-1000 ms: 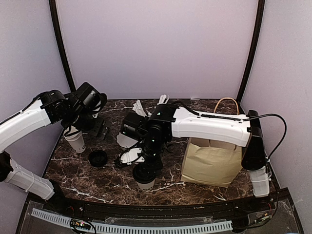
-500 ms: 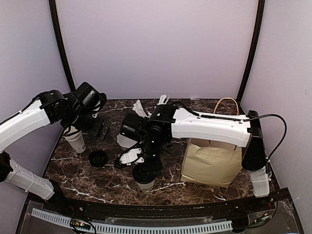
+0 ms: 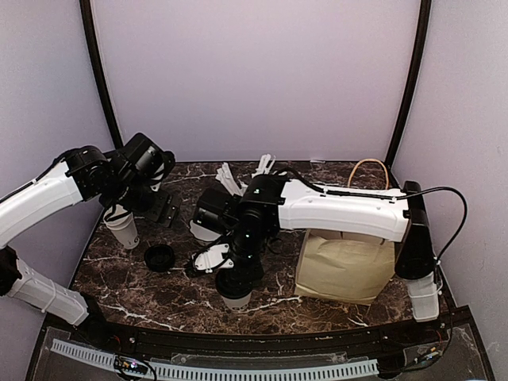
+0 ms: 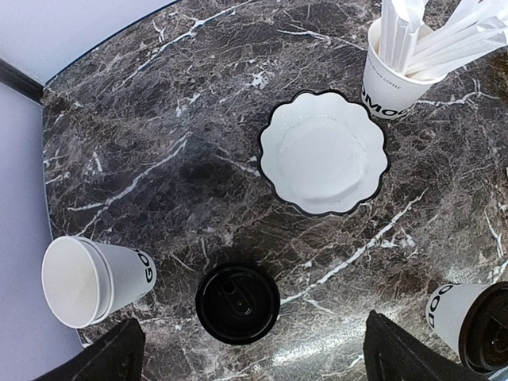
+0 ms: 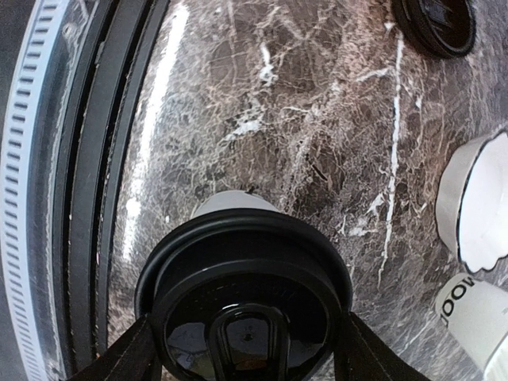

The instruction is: Pack the takeout coffee

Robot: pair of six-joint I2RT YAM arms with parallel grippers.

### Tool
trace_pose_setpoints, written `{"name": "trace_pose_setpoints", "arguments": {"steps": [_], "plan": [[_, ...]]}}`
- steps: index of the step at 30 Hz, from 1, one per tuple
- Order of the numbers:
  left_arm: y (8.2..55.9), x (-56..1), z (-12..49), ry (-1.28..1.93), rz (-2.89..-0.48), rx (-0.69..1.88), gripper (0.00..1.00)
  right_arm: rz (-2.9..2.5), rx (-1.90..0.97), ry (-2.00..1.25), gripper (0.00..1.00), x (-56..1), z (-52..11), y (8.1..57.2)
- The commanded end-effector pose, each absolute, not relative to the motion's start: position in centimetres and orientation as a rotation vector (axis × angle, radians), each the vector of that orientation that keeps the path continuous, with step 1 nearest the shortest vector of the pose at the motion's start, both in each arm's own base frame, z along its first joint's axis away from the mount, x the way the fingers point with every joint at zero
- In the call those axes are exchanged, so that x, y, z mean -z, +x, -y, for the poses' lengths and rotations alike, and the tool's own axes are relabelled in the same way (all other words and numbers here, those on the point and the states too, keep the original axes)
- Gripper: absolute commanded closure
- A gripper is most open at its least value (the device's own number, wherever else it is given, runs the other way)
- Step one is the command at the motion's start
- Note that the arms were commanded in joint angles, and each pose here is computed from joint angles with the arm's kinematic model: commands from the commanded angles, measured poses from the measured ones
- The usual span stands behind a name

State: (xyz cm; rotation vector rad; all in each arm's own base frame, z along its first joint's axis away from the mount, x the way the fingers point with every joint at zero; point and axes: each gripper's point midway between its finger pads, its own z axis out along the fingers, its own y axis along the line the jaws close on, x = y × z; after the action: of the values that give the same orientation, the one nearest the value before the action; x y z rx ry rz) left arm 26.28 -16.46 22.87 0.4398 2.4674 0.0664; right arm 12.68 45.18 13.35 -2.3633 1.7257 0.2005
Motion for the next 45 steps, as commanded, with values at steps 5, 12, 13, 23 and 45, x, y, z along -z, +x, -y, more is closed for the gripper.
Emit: {"name": "trace_pose_setpoints", "arguments": {"steps": [5, 12, 13, 23, 45], "plan": [[27.0, -25.0, 17.2, 0.458, -2.432, -0.034, 0.01, -1.649, -0.28, -2.322, 0.43, -17.7, -44.9, 12.3], [27.9, -30.8, 17.9, 0.459, -2.282, 0.043, 0.01, -1.509, -0.432, -1.958, 0.45, -32.1, -42.4, 16.8], [28.0, -32.3, 18.3, 0.467, -2.243, 0.076, 0.02, -1.489, -0.446, -1.898, 0.45, -34.1, -41.5, 17.5], [26.8, -41.4, 28.9, 0.778, -1.847, 0.614, 0.11, -1.513, -0.227, -1.339, 0.46, -46.2, -29.6, 26.9], [24.2, -36.8, 55.4, 1.277, -1.546, 1.152, 0.07, -1.847, 0.143, -0.732, 0.46, -42.0, -11.0, 35.8]]}}
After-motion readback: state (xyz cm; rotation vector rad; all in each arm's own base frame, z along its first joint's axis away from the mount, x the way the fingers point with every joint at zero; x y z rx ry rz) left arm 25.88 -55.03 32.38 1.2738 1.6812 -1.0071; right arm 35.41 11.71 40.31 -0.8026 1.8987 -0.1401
